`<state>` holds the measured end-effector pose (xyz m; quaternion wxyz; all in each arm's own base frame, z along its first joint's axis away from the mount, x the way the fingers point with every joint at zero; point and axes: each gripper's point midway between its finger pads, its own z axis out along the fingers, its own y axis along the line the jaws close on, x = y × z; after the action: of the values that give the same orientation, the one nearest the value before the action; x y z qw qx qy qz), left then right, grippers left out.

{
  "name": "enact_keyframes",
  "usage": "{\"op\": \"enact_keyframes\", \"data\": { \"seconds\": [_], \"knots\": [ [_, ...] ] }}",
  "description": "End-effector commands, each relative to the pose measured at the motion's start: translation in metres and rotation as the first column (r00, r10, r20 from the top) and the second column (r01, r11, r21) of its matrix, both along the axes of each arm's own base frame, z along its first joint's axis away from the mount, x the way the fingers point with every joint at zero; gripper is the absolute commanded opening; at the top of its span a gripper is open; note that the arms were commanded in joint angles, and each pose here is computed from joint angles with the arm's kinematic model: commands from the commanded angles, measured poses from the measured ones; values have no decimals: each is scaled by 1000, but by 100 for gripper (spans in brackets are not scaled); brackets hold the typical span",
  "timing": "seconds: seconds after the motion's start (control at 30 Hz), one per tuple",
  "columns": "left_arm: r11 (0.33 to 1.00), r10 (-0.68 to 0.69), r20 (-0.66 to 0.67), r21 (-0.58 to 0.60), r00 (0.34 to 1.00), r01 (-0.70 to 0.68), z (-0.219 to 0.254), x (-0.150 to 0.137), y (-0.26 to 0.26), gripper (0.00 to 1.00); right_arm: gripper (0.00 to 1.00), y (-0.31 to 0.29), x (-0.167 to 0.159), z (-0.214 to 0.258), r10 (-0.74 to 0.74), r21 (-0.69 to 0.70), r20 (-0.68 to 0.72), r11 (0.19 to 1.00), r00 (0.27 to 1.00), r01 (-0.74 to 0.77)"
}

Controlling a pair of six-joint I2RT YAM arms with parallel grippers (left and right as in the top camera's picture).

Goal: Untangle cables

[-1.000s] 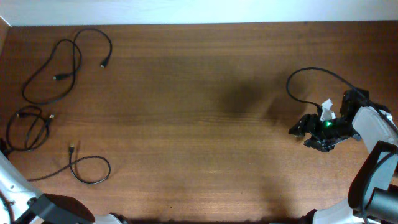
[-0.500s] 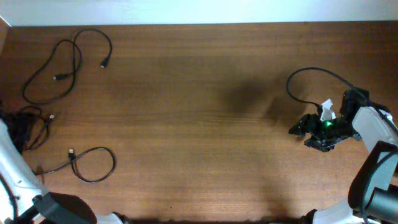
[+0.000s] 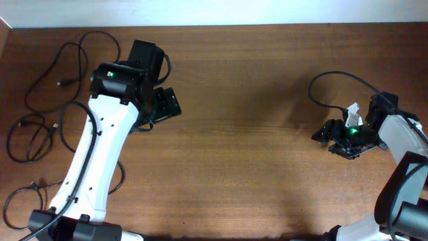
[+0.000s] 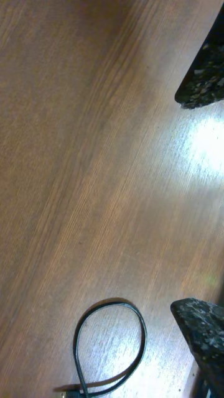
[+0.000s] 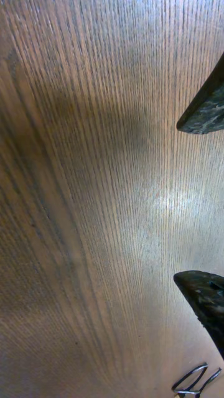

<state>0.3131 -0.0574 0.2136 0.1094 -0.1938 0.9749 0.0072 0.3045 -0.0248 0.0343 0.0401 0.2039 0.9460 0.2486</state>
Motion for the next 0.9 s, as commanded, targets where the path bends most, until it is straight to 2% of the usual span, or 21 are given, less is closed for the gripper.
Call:
{"op": "enact_keyframes", "data": {
  "seconds": [0.0, 0.6, 0.67, 0.7, 0.73, 0.8, 0.87],
  "knots": [
    [1000, -31, 3, 6, 1000, 31, 0, 1, -5, 99, 69, -1, -1, -2, 8, -10, -1, 1000, 1000, -8],
    [999, -46, 13, 9, 999, 46, 2, 0, -9, 99, 70, -1, -1, -2, 8, -10, -1, 1000, 1000, -8],
    [985, -173, 145, 20, 974, 172, 15, 10, -26, 99, 70, -1, -1, -2, 8, -10, -1, 1000, 1000, -8],
    [955, -295, 264, 41, 918, 295, 17, 15, -46, 99, 70, -1, -1, -2, 8, -10, -1, 1000, 1000, -8],
    [937, -340, 352, 52, 872, 344, 11, 11, -54, 99, 70, -1, -1, -2, 8, -10, -1, 1000, 1000, -8],
    [936, -321, 489, 34, 811, 350, 3, -2, -54, 99, 70, -1, -1, -2, 8, -10, -1, 1000, 1000, -8],
    [934, -276, 662, 14, 696, 357, 9, -8, -54, 99, 70, -1, -1, -2, 8, -10, -1, 1000, 1000, -8]
  ]
}}
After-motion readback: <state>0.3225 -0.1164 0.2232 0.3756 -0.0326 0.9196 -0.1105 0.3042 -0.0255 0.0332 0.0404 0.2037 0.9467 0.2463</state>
